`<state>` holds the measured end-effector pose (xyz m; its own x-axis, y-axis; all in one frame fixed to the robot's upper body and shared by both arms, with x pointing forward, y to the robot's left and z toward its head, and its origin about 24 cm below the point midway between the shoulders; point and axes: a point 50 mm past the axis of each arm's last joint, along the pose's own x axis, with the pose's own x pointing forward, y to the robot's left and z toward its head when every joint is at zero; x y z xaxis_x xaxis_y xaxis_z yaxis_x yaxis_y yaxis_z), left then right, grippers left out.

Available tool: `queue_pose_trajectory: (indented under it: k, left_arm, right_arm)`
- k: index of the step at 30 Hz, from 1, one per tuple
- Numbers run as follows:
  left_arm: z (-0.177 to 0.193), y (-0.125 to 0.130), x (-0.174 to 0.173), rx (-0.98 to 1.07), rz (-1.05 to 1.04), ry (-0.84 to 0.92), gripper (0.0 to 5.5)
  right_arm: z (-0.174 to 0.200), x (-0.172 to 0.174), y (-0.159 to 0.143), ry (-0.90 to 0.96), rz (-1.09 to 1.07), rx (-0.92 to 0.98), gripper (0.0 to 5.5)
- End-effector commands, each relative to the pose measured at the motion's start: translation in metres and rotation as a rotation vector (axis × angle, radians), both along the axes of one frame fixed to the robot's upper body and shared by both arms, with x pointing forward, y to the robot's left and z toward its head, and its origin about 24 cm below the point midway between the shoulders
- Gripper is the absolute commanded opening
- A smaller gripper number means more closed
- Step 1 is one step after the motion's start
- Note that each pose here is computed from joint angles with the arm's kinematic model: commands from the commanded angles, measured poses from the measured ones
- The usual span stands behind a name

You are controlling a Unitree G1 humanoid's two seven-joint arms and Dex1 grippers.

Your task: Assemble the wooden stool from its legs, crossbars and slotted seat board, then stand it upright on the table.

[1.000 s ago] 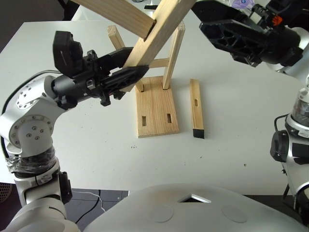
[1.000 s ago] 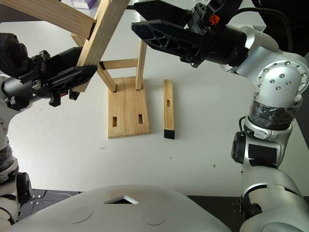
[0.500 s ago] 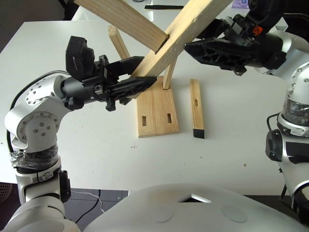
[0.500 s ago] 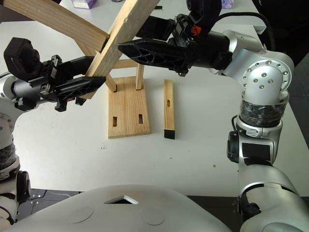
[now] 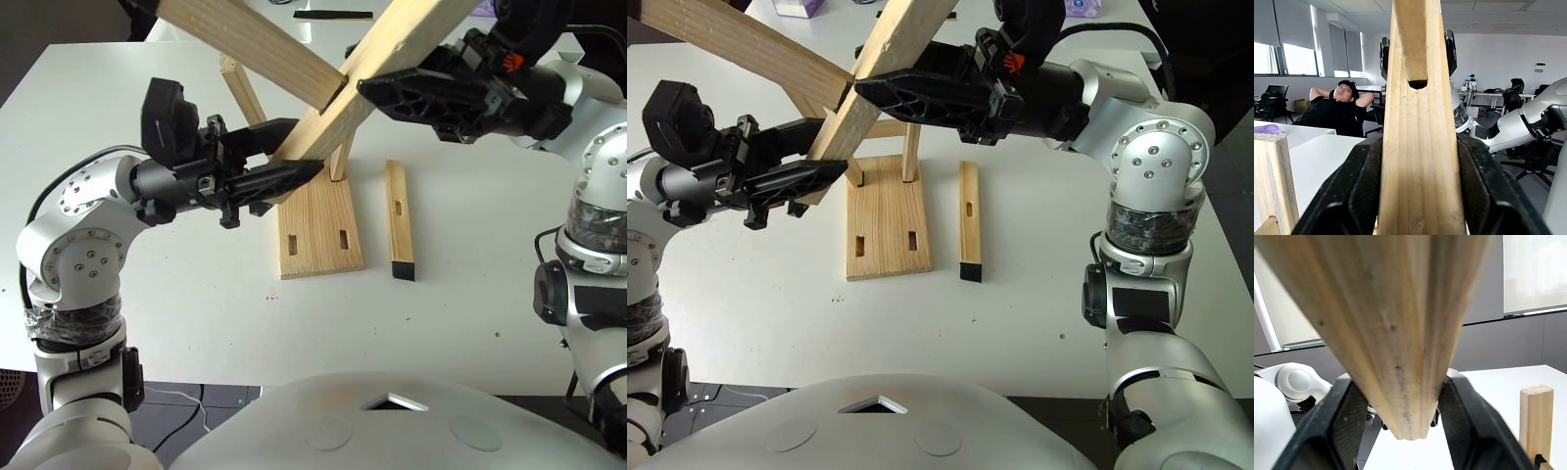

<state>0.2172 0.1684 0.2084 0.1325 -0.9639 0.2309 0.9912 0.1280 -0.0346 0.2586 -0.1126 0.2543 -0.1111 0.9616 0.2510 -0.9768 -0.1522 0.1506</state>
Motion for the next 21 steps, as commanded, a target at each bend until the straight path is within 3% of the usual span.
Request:
queue_pose_trajectory:
  k: [1,18,21]
  left_arm:
    - [0.0,-0.001,-0.001,0.053,-0.014,-0.02,2.03]
    - [-0.008,0.004,0.011,0.096,0.038,0.002,2.03]
    - [-0.012,0.006,0.014,0.118,0.056,0.027,2.71]
  right_arm:
    - [-0.001,-0.006,0.004,-0.064,0.028,-0.082,2.07]
    - [-0.012,-0.007,-0.007,-0.118,0.022,-0.147,2.04]
    - [-0.012,-0.005,-0.008,-0.117,0.002,-0.132,2.03]
